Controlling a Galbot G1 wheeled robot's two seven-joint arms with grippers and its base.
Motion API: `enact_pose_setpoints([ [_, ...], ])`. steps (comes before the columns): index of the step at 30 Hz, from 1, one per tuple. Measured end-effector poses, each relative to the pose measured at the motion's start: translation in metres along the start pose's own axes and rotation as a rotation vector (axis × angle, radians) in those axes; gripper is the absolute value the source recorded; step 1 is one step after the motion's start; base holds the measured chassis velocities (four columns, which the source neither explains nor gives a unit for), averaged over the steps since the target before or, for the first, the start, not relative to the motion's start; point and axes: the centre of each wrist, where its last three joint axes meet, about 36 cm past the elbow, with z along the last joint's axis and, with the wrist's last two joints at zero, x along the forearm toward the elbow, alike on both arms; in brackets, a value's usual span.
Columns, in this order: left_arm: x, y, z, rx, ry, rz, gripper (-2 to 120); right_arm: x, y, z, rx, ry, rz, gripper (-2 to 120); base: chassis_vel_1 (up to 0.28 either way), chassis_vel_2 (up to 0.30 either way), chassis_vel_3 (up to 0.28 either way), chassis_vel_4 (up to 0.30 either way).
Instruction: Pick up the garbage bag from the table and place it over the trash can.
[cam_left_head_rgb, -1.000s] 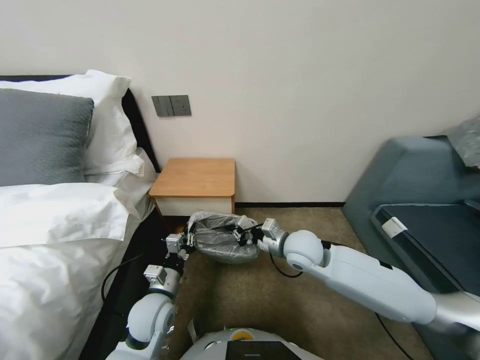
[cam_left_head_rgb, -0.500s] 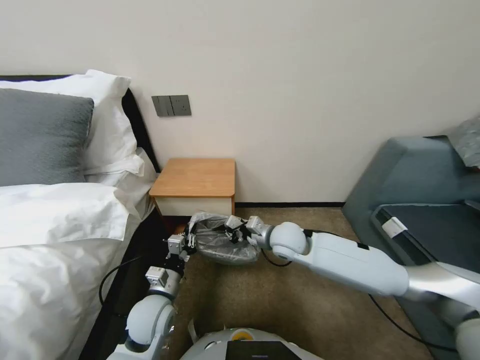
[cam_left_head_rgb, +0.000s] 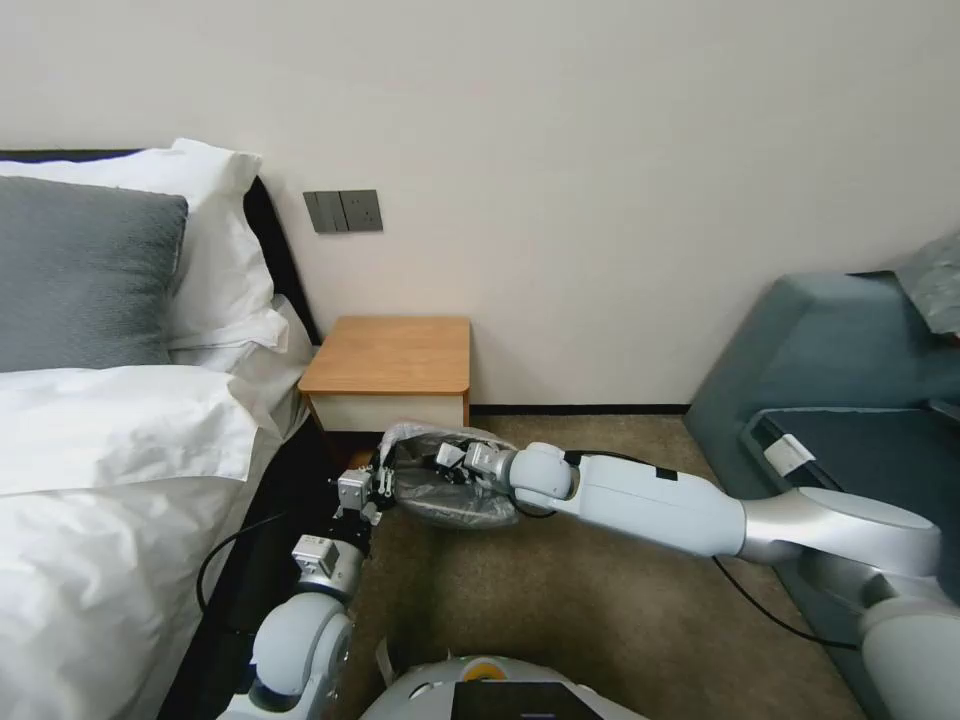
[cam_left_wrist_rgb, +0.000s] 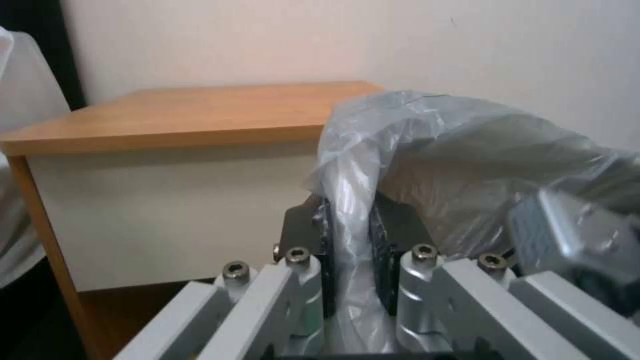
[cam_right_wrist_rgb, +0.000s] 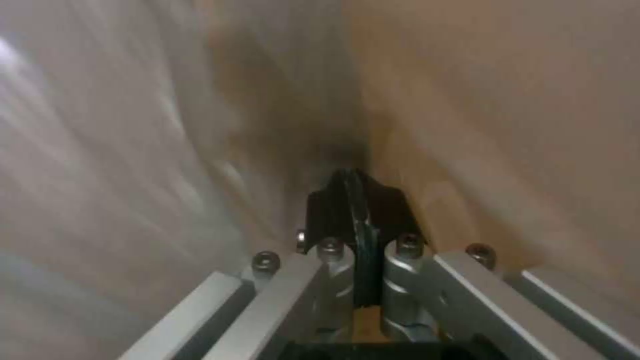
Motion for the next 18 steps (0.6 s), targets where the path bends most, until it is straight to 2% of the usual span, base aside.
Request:
enact_pose_setpoints([
  [18, 0.006, -0.010, -0.002, -0.029, 0.031, 0.010, 9, -0.055, 0.007, 0.001, 0.074, 0.077, -0.037, 0, 0.000, 0.000, 0.000, 0.000],
])
